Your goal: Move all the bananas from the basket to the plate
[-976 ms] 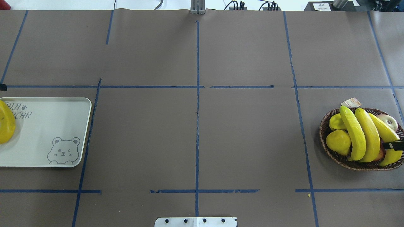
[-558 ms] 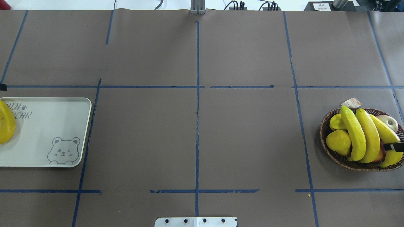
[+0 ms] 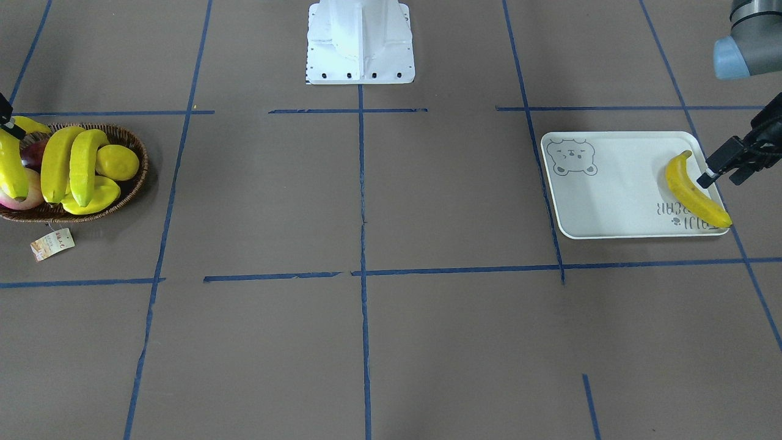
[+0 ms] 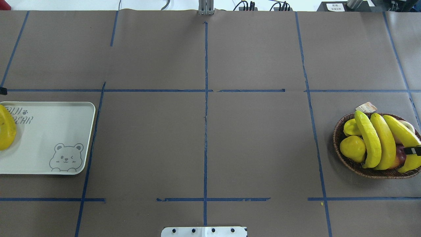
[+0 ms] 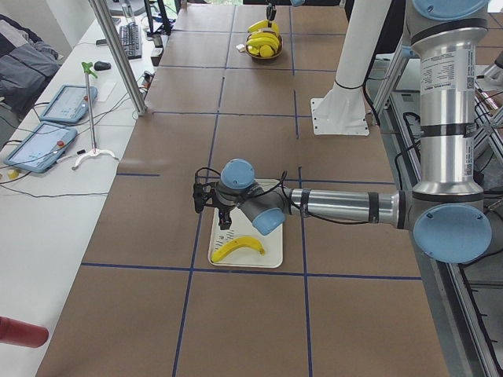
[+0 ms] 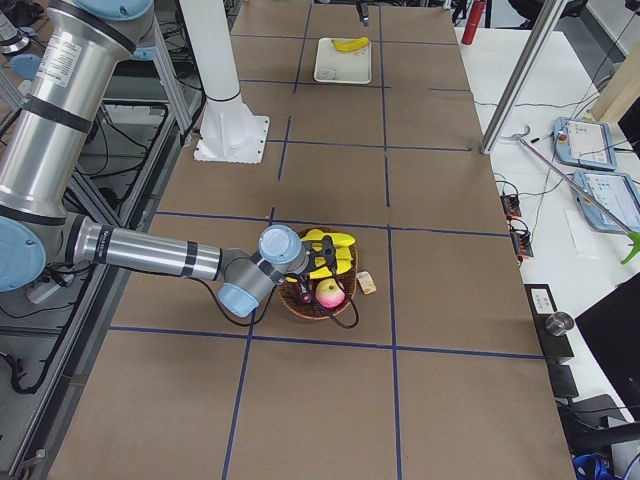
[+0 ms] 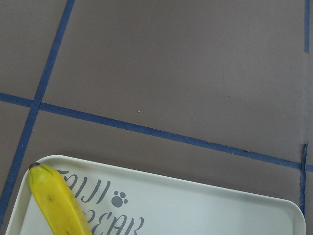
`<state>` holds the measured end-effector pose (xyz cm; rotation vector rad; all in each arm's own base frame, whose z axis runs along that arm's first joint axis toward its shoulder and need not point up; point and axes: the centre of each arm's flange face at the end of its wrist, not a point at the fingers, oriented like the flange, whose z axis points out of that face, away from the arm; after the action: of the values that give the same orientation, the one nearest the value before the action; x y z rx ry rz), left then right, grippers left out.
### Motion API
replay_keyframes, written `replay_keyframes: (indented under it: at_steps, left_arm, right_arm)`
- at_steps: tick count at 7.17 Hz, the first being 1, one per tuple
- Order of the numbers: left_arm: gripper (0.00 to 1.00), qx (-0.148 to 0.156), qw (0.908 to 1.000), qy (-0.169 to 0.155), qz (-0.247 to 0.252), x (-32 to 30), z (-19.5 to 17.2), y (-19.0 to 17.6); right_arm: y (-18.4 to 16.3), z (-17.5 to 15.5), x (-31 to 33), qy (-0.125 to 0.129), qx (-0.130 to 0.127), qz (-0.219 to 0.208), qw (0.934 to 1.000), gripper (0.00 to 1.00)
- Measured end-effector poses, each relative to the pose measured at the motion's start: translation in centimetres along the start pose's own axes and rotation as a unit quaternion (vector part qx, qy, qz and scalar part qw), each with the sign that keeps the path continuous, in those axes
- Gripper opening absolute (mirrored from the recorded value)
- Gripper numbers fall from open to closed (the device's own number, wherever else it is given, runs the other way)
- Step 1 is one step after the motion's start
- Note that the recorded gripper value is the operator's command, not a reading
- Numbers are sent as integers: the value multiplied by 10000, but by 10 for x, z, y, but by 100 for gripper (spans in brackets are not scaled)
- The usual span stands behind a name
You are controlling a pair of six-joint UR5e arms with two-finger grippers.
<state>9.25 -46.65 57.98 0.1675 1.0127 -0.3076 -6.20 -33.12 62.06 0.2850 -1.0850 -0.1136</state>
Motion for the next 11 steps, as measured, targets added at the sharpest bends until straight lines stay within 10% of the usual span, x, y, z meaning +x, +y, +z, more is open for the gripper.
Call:
replay_keyframes:
  at_steps: [4, 11]
  left_arm:
    - [100, -9, 9999, 97, 67, 7, -3, 0]
    - [100, -76, 9951, 940, 307, 105, -26, -25]
  right_arm:
    - [-40, -38, -21, -143, 482, -48, 9987, 0]
    - [-206, -11, -204, -292, -69, -177, 9994, 2]
